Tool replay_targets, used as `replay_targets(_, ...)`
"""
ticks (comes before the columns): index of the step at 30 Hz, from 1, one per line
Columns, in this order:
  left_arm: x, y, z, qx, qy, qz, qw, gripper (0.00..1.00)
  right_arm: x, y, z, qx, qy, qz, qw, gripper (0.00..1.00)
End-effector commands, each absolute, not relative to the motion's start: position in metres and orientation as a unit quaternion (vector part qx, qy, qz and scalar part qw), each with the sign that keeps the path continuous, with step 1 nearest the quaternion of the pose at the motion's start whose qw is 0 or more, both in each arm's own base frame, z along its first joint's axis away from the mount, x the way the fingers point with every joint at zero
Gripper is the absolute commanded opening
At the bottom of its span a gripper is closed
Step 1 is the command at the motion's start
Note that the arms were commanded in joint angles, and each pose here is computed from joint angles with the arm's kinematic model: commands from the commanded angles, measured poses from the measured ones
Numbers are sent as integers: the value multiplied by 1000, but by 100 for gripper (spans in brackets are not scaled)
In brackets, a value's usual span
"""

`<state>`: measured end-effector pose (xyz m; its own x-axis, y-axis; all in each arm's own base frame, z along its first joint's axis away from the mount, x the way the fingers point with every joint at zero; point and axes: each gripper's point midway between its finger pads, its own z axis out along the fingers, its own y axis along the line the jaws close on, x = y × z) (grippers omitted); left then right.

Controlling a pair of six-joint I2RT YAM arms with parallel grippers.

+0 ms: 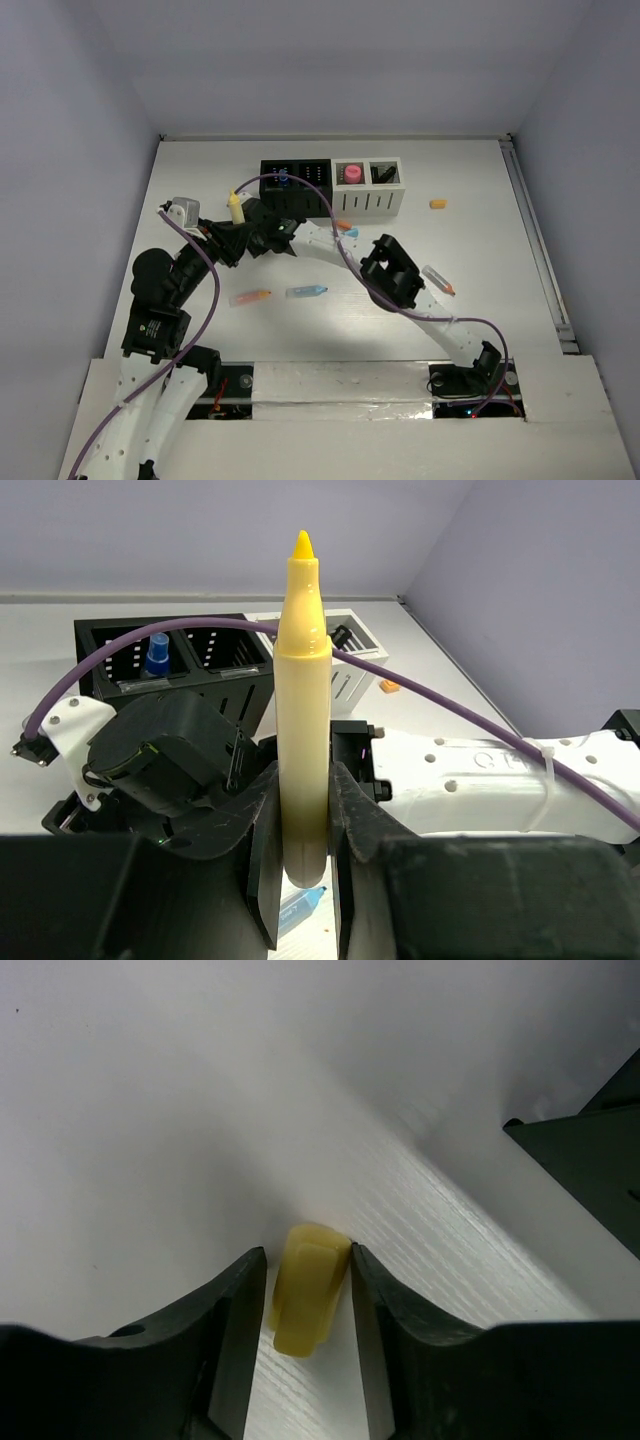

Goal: Sort the stationery into containers
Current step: Close the pen cap on the pen.

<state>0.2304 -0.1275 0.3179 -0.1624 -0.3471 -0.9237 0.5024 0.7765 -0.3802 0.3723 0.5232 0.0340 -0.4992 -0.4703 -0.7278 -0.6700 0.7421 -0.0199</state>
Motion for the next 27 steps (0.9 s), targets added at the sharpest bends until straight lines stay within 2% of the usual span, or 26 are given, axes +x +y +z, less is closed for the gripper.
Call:
replay_targets(1, 229, -127, 332, 66, 666, -331, 665, 0, 363, 500, -14, -361, 869, 70, 330, 43)
replay_targets(3, 229, -127, 332, 65, 666, -330, 666, 0, 363, 499, -18, -365, 869, 66, 327, 39)
replay_targets(7, 228, -127, 333, 65, 665, -330, 667, 0, 363, 495, -24, -365, 871, 55, 325, 14)
replay_targets(10, 229, -126, 332, 64, 667, -329, 666, 0, 365, 493, -15, -353, 870, 58, 339, 1)
replay_targets(12, 229, -126, 333, 62, 667, -328, 666, 0, 364, 495, -3, -340, 868, 76, 355, 0)
replay_targets(13, 229, -126, 332, 61, 667, -329, 666, 0, 371, 507, 38, -320, 852, 111, 399, 0)
replay_targets(15, 230, -126, 332, 60, 667, -331, 665, 0, 364, 496, 44, -307, 852, 122, 405, 0)
replay_targets(16, 230, -126, 331, 59, 668, -332, 663, 0, 367, 502, 94, -283, 832, 159, 449, 0)
replay_targets(17, 230, -127, 332, 59, 667, -334, 664, 0, 360, 491, 90, -276, 836, 160, 446, 0)
replay_targets(22, 230, -132, 327, 61, 670, -349, 653, 0, 360, 459, 180, -205, 798, 187, 535, 0)
replay_targets(27, 227, -142, 323, 68, 669, -377, 636, 0, 356, 408, 233, -137, 791, 194, 565, 0)
